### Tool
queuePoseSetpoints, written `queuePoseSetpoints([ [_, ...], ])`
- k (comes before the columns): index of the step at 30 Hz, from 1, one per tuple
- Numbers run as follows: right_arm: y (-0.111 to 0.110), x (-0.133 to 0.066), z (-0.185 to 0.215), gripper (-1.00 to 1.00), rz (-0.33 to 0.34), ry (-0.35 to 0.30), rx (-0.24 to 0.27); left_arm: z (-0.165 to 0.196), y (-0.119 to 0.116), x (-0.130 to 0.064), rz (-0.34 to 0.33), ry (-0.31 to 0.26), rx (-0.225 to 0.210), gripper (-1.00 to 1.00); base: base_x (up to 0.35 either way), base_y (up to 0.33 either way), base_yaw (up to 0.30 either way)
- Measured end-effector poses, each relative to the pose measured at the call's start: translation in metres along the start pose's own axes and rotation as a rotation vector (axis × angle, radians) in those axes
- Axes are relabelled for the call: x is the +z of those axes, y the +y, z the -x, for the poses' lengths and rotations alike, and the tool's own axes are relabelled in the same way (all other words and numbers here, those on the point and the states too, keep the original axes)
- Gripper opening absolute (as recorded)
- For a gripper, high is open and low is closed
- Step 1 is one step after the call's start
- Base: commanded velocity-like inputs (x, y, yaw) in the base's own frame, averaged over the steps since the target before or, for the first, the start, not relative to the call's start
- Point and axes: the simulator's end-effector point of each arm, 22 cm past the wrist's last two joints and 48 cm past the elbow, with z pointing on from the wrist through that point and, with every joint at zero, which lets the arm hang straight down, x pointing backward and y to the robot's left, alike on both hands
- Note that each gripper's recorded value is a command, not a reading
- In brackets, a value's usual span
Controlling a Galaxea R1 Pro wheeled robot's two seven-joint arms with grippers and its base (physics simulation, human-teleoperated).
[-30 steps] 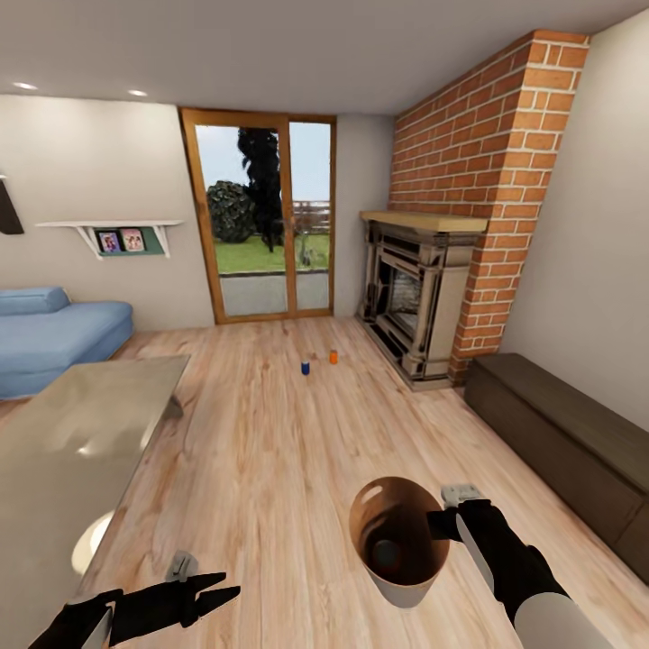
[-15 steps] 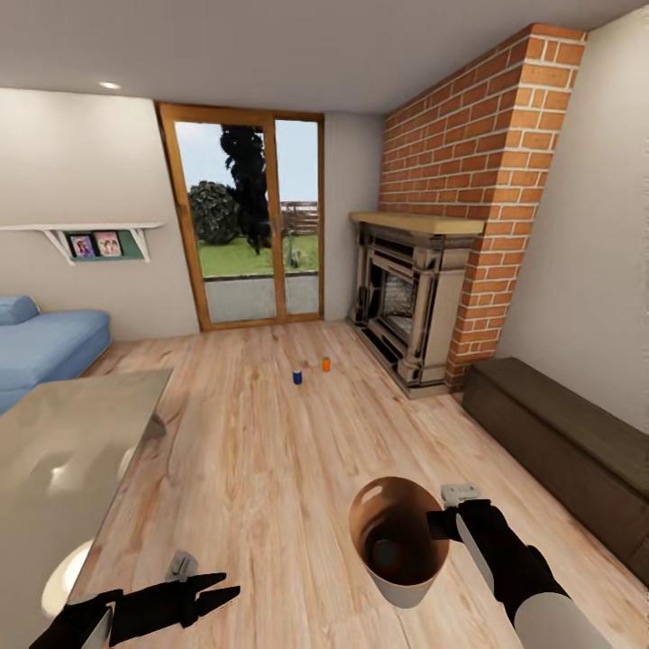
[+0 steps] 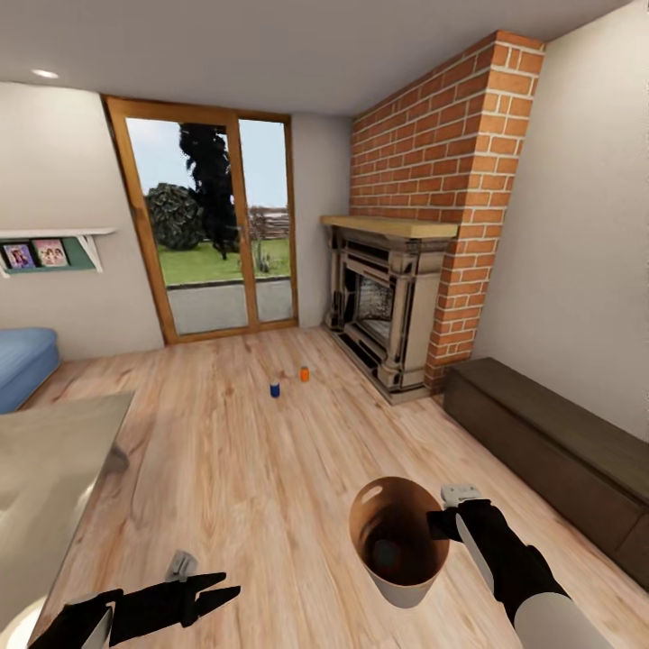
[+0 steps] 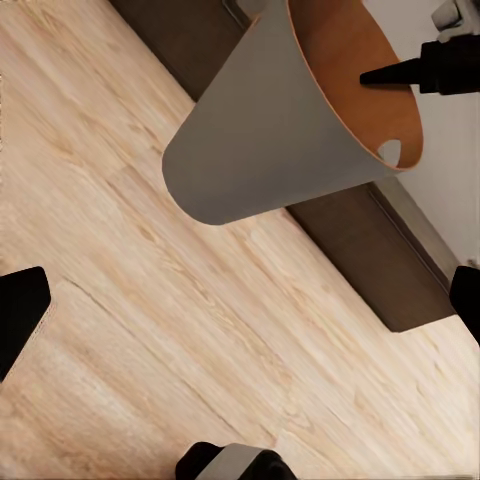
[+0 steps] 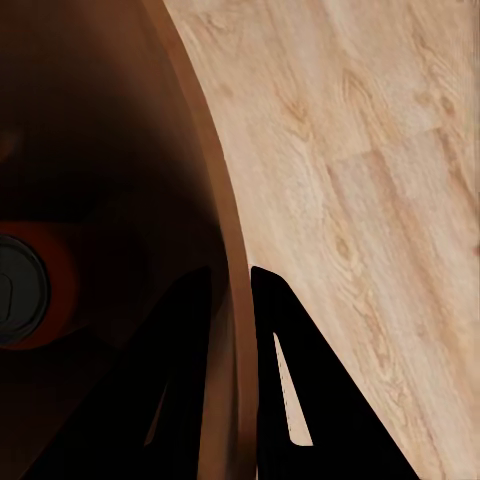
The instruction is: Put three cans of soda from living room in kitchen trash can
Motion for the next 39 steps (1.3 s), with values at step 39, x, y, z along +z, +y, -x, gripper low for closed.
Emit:
queuePoseSetpoints([
  [39,0.0005,0.0,-0.0003,-1.0,0.0,0.001,-0.001,0.0003,-0.0002,-0.0001,0.0,-0.001,0.0,1.0,0.325,0.128,-0.076],
])
